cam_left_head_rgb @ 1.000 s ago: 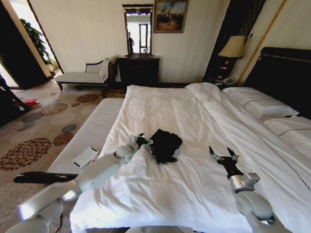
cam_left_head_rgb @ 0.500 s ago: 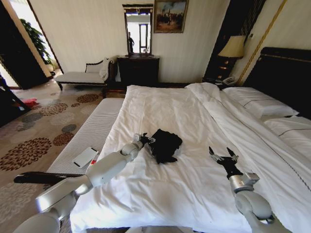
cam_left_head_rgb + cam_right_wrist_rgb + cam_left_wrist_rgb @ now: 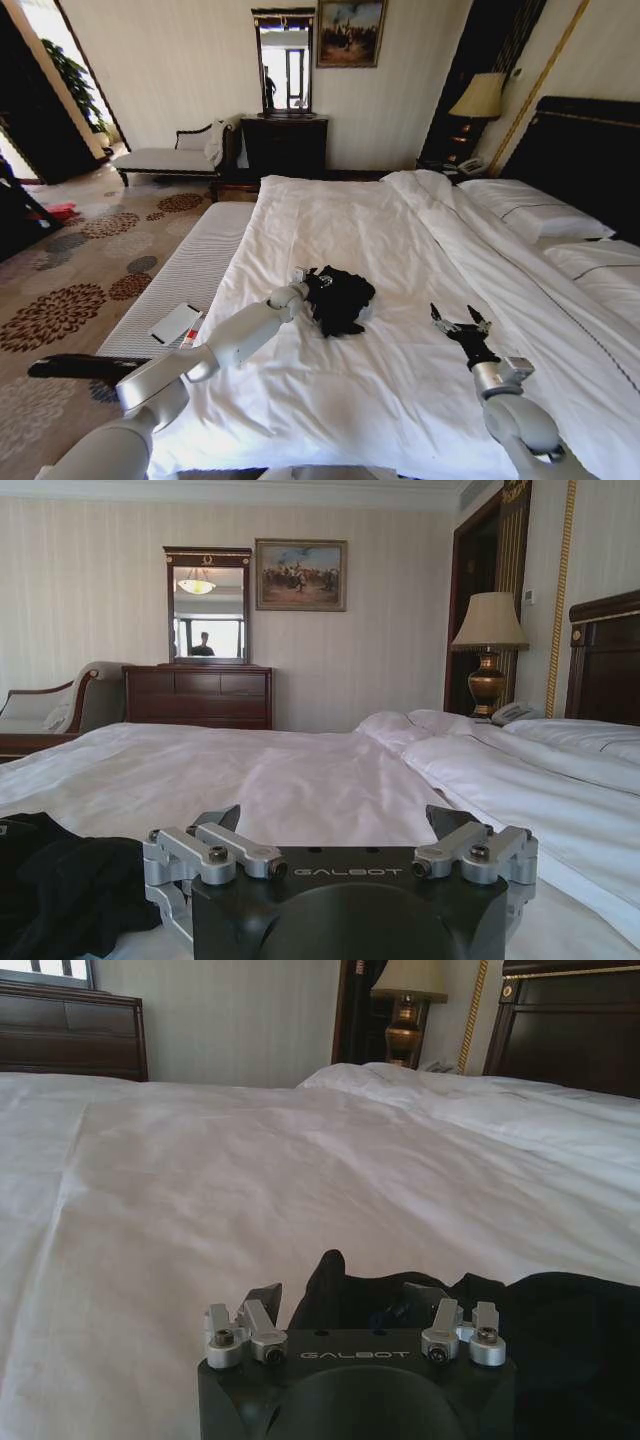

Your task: Fold the clothes on the bed.

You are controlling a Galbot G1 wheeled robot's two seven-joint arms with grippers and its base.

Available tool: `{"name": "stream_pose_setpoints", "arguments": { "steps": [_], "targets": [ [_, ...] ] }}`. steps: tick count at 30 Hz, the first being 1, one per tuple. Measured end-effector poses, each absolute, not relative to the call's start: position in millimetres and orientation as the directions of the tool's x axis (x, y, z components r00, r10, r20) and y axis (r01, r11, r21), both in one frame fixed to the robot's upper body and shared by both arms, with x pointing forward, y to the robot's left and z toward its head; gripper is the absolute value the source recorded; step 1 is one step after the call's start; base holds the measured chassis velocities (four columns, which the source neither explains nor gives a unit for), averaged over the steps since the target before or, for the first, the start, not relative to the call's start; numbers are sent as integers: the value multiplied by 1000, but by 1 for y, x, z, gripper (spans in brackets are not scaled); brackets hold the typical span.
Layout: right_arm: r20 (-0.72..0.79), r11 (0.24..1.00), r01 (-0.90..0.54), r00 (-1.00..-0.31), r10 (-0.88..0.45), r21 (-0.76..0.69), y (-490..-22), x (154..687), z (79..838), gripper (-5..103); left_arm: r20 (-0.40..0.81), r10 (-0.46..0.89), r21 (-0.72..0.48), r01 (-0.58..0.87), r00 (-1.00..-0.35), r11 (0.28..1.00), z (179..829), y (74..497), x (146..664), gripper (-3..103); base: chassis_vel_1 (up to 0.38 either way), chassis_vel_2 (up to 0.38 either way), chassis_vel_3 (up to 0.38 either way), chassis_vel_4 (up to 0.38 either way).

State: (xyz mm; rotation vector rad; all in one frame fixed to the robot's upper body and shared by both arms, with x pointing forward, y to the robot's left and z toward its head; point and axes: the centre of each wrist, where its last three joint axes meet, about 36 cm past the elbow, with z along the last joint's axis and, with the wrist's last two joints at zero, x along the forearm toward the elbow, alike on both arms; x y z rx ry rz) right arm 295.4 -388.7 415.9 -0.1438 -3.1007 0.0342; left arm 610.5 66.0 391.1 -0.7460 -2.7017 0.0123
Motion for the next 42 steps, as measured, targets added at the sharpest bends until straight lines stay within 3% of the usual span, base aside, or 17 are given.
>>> {"name": "stream_pose_setpoints", "arguments": {
  "steps": [4, 10, 18, 22, 25, 27, 29, 36, 42],
  "targets": [
    [34, 995, 98, -995, 98, -24, -391, 294, 417, 100, 322, 494, -108, 487, -808, 867, 391, 58, 615, 68, 0, 0, 0, 0],
    [27, 993, 117, -993, 117, -22, -393, 293, 419, 100, 343, 450, -92, 448, -824, 889, 386, 48, 622, 42, 0, 0, 0, 0],
    [25, 991, 131, -991, 131, -10, -393, 294, 418, 100, 358, 424, -78, 426, -832, 901, 381, 51, 624, 39, 0, 0, 0, 0],
    [24, 991, 133, -991, 133, -9, -393, 295, 417, 100, 358, 417, -80, 417, -835, 905, 381, 50, 625, 26, 0, 0, 0, 0],
    [24, 991, 130, -991, 130, -10, -392, 295, 418, 100, 354, 412, -78, 413, -840, 908, 383, 53, 625, 11, 0, 0, 0, 0],
    [23, 992, 125, -992, 125, -7, -391, 296, 421, 100, 352, 410, -78, 411, -841, 908, 383, 56, 625, 11, 0, 0, 0, 0],
    [27, 994, 113, -993, 113, 9, -387, 297, 425, 100, 351, 409, -78, 409, -843, 909, 384, 60, 624, 2, 0, 0, 0, 0],
    [113, 987, 17, -994, -2, 160, -370, 325, 452, 100, 348, 411, -79, 410, -843, 909, 384, 72, 615, 1, 0, 0, 0, 0],
    [173, 980, -35, -982, -70, 198, -378, 355, 451, 100, 345, 415, -80, 414, -842, 907, 385, 75, 608, 1, 0, 0, 0, 0]
  ]
}}
